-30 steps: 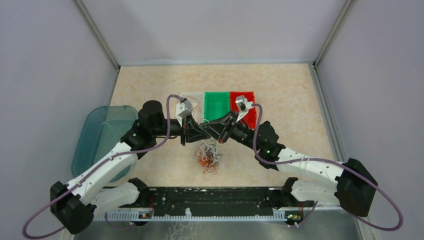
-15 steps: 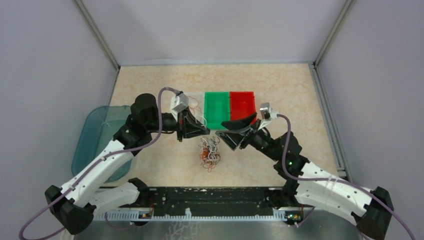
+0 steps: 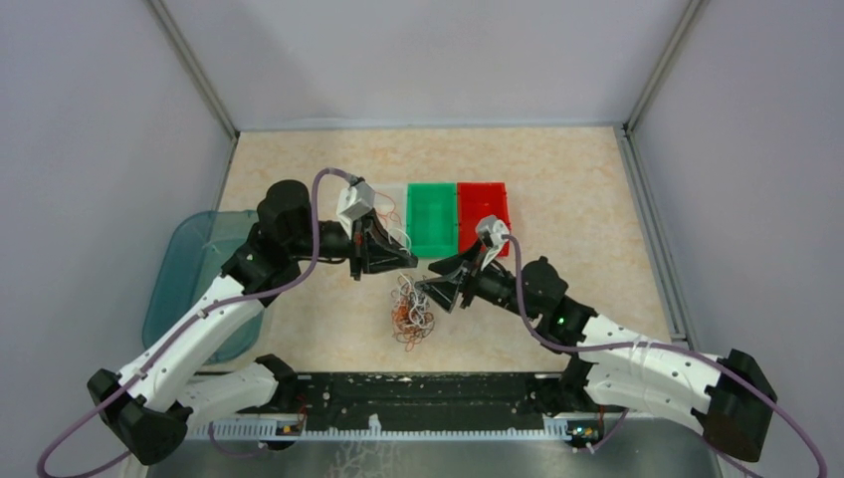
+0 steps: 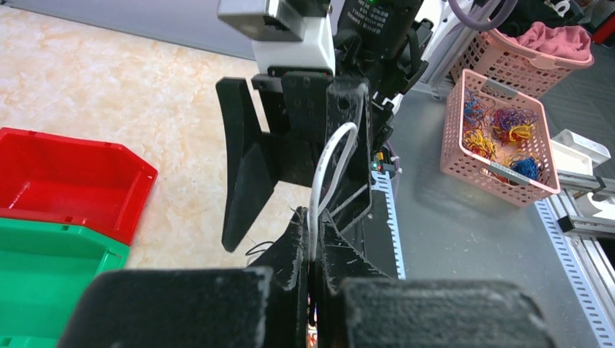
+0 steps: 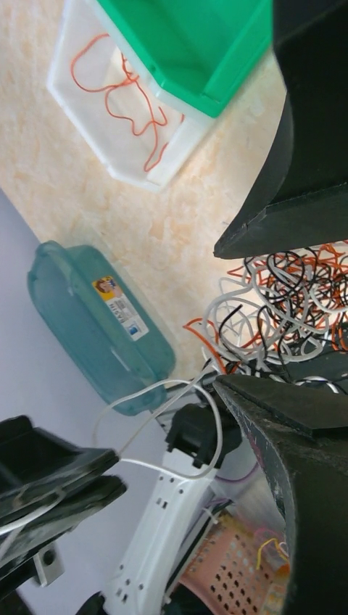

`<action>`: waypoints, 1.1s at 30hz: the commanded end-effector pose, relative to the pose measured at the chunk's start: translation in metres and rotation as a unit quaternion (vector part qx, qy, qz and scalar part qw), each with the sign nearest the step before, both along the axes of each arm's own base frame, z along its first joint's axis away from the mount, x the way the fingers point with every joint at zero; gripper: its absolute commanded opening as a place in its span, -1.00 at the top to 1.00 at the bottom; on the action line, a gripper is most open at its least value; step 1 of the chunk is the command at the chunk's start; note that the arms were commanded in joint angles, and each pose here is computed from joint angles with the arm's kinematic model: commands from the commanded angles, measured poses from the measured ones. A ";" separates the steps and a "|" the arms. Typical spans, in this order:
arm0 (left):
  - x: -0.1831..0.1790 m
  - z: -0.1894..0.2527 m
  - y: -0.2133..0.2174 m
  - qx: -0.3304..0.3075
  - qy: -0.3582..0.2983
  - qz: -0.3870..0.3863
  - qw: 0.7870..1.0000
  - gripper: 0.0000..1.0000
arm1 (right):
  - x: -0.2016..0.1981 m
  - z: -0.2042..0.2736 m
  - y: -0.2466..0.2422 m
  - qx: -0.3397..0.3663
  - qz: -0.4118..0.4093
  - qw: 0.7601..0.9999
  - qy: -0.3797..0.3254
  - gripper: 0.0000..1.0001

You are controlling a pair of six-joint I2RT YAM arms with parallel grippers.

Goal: Untangle the cables
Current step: Untie the cable.

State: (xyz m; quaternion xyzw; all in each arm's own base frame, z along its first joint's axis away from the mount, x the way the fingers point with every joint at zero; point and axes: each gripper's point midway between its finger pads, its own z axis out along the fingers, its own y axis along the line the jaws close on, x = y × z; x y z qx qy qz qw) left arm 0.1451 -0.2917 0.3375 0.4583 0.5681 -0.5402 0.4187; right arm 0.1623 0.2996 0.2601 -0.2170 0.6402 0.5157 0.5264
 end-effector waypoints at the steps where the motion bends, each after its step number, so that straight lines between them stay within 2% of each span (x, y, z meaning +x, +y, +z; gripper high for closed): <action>1: -0.001 0.015 0.001 -0.011 -0.010 -0.005 1.000 1.00 | -0.007 0.033 0.015 0.028 0.022 0.998 -0.046 -0.22; 9: 0.000 0.015 0.001 -0.010 -0.013 -0.001 1.000 1.00 | -0.003 0.041 0.019 0.035 0.015 0.998 -0.052 -0.23; 16: -0.001 0.016 0.002 -0.010 -0.019 -0.002 1.000 1.00 | -0.004 0.057 -0.009 0.029 -0.024 0.996 -0.078 -0.21; 24: 0.002 0.019 0.000 -0.013 -0.018 0.000 1.000 1.00 | -0.011 0.059 0.006 0.028 0.014 0.996 -0.078 -0.18; 33: 0.004 0.022 -0.001 -0.014 -0.019 0.005 1.000 1.00 | -0.001 0.062 0.025 0.039 0.013 0.996 -0.079 -0.17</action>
